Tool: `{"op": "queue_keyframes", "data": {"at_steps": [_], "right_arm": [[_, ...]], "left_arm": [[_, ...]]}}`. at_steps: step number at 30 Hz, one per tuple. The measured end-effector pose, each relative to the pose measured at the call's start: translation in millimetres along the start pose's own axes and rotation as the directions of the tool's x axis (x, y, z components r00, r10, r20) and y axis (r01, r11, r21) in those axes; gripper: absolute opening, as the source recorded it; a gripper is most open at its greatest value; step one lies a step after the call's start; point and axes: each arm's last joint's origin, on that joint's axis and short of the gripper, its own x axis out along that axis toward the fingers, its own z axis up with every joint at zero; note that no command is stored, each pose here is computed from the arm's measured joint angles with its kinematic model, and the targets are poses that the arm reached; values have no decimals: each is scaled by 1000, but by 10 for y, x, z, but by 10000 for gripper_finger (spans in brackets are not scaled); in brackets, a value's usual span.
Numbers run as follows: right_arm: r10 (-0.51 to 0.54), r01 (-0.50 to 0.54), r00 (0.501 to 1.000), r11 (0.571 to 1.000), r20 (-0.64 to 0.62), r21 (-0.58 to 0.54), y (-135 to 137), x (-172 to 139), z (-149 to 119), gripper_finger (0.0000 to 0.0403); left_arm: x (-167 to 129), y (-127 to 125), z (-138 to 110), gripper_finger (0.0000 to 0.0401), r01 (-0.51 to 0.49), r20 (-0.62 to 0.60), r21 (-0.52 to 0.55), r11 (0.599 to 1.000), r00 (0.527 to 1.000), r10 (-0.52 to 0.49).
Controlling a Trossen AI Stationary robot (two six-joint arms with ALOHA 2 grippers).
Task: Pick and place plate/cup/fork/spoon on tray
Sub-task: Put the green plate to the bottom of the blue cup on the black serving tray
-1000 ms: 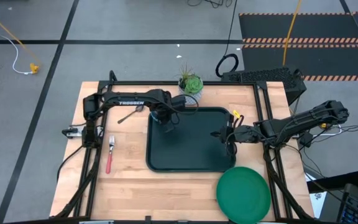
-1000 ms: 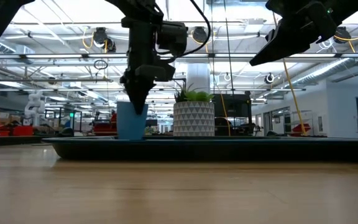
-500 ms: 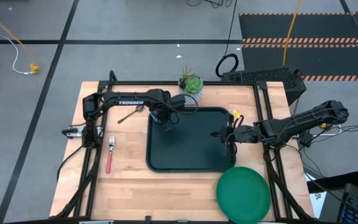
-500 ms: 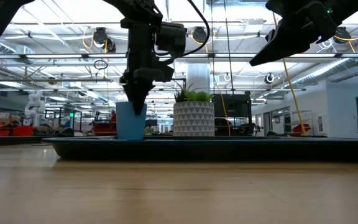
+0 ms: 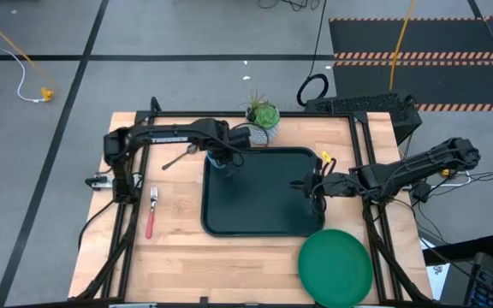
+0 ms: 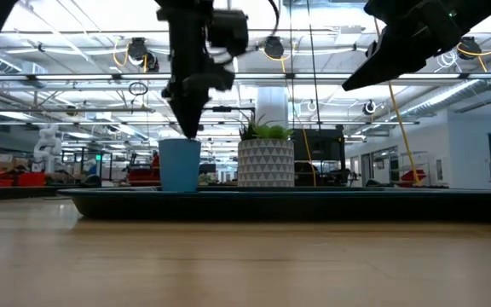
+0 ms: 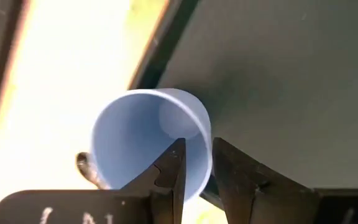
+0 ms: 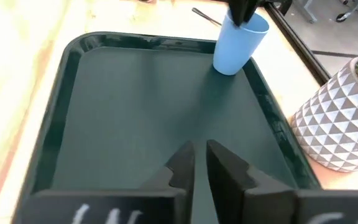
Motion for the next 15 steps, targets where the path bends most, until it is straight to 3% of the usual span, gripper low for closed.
{"op": "queue_keyframes", "data": {"at_steps": [8,15], "right_arm": [[89,-90,996,992,16,90,192,-118,77,130],[192,-175,980,958,-59,228,512,-263,159,191]], "left_arm": [[-665,-84,-267,82,-9,205,22,1000,979,5],[-1113,-477,-655,81,-72,396,93,993,918,29]]}}
